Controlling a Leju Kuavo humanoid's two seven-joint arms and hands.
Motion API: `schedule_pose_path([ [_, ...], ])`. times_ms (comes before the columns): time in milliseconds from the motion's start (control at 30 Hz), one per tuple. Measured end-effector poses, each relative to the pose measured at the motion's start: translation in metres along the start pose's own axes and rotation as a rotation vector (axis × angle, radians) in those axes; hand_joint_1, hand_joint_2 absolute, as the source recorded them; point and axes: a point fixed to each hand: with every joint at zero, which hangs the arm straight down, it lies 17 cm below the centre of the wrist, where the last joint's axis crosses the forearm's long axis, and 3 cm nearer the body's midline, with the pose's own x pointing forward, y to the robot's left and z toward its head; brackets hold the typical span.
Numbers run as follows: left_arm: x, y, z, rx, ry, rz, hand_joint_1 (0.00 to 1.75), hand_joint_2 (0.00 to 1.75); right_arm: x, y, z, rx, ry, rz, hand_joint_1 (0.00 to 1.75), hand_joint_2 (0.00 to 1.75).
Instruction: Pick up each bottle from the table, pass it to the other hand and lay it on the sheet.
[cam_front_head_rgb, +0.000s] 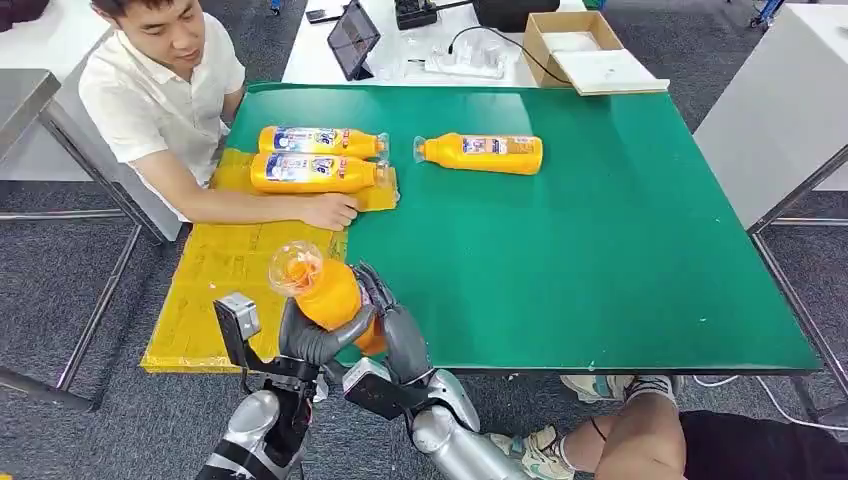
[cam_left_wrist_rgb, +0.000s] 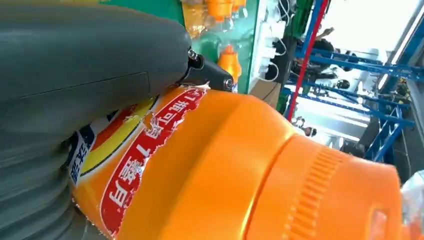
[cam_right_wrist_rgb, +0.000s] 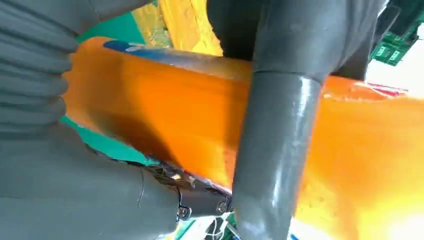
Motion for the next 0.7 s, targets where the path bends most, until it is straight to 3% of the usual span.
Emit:
schedule_pose_path([
  [67, 0.001, 0.013, -0.002, 0.039, -0.004, -0.030, 1.75, 1.75, -0.001, -0.003, 0.000, -0.014, 0.003, 0.013, 0.00, 0.00],
  [233, 0.020, 0.052, -0.005, 0.196, -0.121, -0.437, 1.75, 1.75, -0.005, -0.002, 0.003, -0.017, 0.005, 0.054, 0.00, 0.00],
  [533, 0.026, 0.056, -0.005, 0.205, -0.143, -0.498, 1.75, 1.75, -0.008, 0.000, 0.005, -0.010, 0.013, 0.062, 0.00, 0.00],
  [700, 0.054, 0.058, -0.006, 0.257, -0.286, -0.833, 1.75, 1.75, -0.011, 0.000, 0.007, -0.010, 0.021, 0.081, 0.00, 0.00],
])
